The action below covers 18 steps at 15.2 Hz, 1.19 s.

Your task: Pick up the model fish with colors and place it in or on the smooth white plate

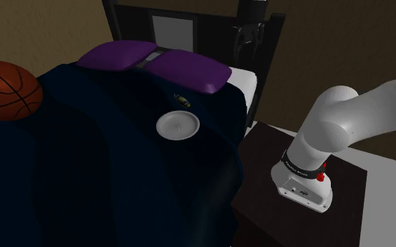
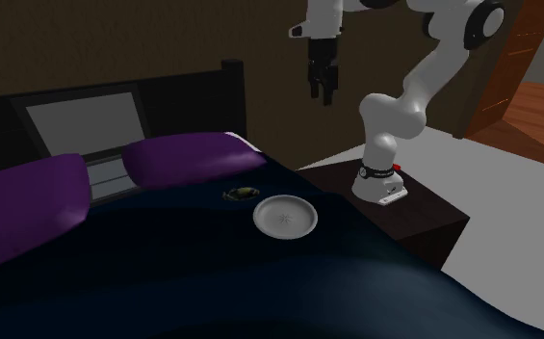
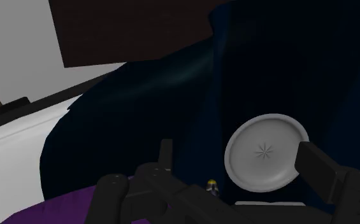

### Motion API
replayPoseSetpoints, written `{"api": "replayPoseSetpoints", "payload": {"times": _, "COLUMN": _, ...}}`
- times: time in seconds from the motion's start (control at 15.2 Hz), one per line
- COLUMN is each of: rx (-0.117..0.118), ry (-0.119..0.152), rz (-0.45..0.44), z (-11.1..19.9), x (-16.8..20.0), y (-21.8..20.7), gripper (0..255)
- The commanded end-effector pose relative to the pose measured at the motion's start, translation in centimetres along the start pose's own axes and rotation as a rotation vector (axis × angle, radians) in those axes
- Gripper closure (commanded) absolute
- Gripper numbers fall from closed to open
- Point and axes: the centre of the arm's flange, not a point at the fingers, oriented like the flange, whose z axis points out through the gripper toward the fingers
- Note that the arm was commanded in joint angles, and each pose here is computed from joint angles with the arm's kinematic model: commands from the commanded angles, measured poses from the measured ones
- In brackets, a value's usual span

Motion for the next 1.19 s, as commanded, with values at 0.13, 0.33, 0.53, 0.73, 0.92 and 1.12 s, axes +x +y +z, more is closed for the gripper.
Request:
{"api": "replayPoseSetpoints", "payload": {"times": 0.13, "rx": 0.002, "ry": 0.007, "rz": 0.004, "z": 1.8, "x": 1.8, "y": -0.2, "gripper": 0}}
{"api": "replayPoseSetpoints", "payload": {"times": 0.33, "rx": 0.006, "ry": 0.018, "rz": 0.009, "z": 4.4, "x": 4.6, "y": -0.6, "gripper": 0}}
{"api": "replayPoseSetpoints", "payload": {"times": 0.53, "rx": 0.009, "ry": 0.028, "rz": 0.015, "z": 7.0, "x": 7.4, "y": -1.0, "gripper": 0}}
{"api": "replayPoseSetpoints", "payload": {"times": 0.73, "rx": 0.012, "ry": 0.039, "rz": 0.020, "z": 9.6, "x": 10.2, "y": -1.3, "gripper": 0}}
{"api": "replayPoseSetpoints", "payload": {"times": 0.92, "rx": 0.016, "ry": 0.050, "rz": 0.026, "z": 12.1, "x": 13.1, "y": -1.6, "gripper": 0}}
{"api": "replayPoseSetpoints", "payload": {"times": 1.12, "rx": 0.019, "ry": 0.060, "rz": 0.031, "z": 14.6, "x": 16.0, "y": -2.0, "gripper": 0}}
